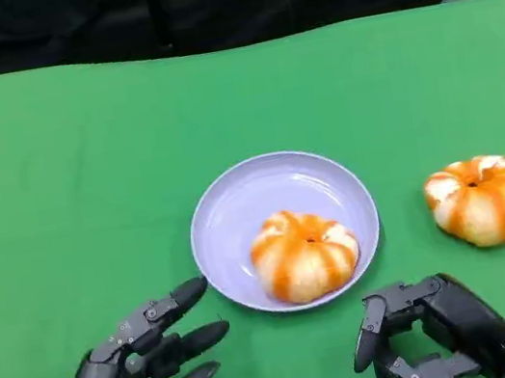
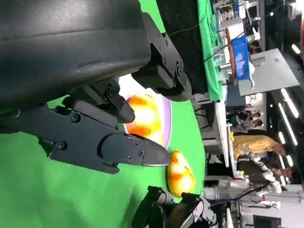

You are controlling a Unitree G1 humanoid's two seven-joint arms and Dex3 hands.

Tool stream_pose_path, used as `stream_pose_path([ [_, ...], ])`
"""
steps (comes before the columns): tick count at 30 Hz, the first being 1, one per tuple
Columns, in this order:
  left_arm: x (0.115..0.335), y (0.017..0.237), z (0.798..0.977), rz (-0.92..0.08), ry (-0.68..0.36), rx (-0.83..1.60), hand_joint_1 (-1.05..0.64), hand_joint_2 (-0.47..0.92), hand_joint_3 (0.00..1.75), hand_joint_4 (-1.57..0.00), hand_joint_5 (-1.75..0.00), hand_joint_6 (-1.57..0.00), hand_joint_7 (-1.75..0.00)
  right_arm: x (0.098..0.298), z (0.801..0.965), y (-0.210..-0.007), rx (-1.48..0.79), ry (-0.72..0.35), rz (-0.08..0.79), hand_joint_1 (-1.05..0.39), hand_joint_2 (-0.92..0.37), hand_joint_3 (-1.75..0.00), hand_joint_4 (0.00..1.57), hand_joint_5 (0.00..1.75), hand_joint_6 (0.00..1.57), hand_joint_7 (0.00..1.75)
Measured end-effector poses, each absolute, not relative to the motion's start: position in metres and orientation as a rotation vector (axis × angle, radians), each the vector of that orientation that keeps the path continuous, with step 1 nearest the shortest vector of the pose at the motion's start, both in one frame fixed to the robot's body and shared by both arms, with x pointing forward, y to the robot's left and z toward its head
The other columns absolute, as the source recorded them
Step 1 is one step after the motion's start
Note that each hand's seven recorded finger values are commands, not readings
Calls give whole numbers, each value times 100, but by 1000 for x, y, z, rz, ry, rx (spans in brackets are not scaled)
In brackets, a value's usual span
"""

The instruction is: Grasp the bread from the table and place it into the plate.

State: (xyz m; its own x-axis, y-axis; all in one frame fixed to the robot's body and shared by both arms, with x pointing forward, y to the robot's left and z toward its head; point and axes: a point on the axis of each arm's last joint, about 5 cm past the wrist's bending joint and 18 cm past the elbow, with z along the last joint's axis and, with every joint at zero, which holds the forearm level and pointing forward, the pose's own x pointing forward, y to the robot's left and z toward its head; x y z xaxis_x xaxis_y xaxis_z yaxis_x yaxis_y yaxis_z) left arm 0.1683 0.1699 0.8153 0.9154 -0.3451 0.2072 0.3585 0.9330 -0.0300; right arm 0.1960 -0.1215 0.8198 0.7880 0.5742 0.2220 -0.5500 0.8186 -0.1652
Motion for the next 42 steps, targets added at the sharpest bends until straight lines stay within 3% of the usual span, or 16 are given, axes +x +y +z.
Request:
stream_pose_path([
  [7,168,169,815,-368,-197,-57,-22,92,7,-85,-1,-64,-1,196,820,-122,-94,-269,607,10,-54,-108,100,136,99,105],
  [9,168,169,815,-368,-197,-57,-5,92,15,-85,0,-66,-2,196,820,-122,-94,-269,608,11,-55,-108,99,136,99,104],
  [14,168,169,815,-368,-197,-58,1,92,19,-85,-1,-67,-2,196,820,-122,-93,-269,609,11,-55,-108,99,136,99,104],
  [15,168,169,815,-369,-196,-57,1,92,33,-103,-38,-99,-19,196,820,-122,-93,-269,609,10,-54,-108,99,136,98,104],
  [16,168,169,815,-375,-199,-47,2,92,38,-99,-71,-110,-25,196,820,-122,-93,-268,609,9,-54,-108,99,135,98,104],
  [17,168,168,815,-383,-205,-30,2,90,42,-93,-95,-113,-35,196,820,-122,-93,-268,609,9,-54,-108,99,135,98,103],
  [18,169,167,815,-396,-215,-10,2,86,51,-88,-114,-106,-58,196,820,-122,-93,-267,609,8,-54,-108,99,135,98,103],
  [21,169,164,815,-421,-247,26,3,77,71,-80,-137,-90,-99,196,820,-122,-94,-267,609,8,-53,-108,99,135,99,103],
  [24,169,164,814,-410,-253,29,3,74,82,-76,-148,-85,-116,196,820,-122,-94,-266,609,8,-54,-108,99,135,99,102],
  [28,169,164,813,-402,-249,30,3,72,86,-75,-153,-84,-123,196,819,-122,-95,-266,608,8,-55,-106,99,135,100,102],
  [42,171,160,813,-416,-254,29,2,72,88,-74,-159,-81,-129,196,819,-123,-87,-265,608,8,-55,-107,98,137,100,102],
])
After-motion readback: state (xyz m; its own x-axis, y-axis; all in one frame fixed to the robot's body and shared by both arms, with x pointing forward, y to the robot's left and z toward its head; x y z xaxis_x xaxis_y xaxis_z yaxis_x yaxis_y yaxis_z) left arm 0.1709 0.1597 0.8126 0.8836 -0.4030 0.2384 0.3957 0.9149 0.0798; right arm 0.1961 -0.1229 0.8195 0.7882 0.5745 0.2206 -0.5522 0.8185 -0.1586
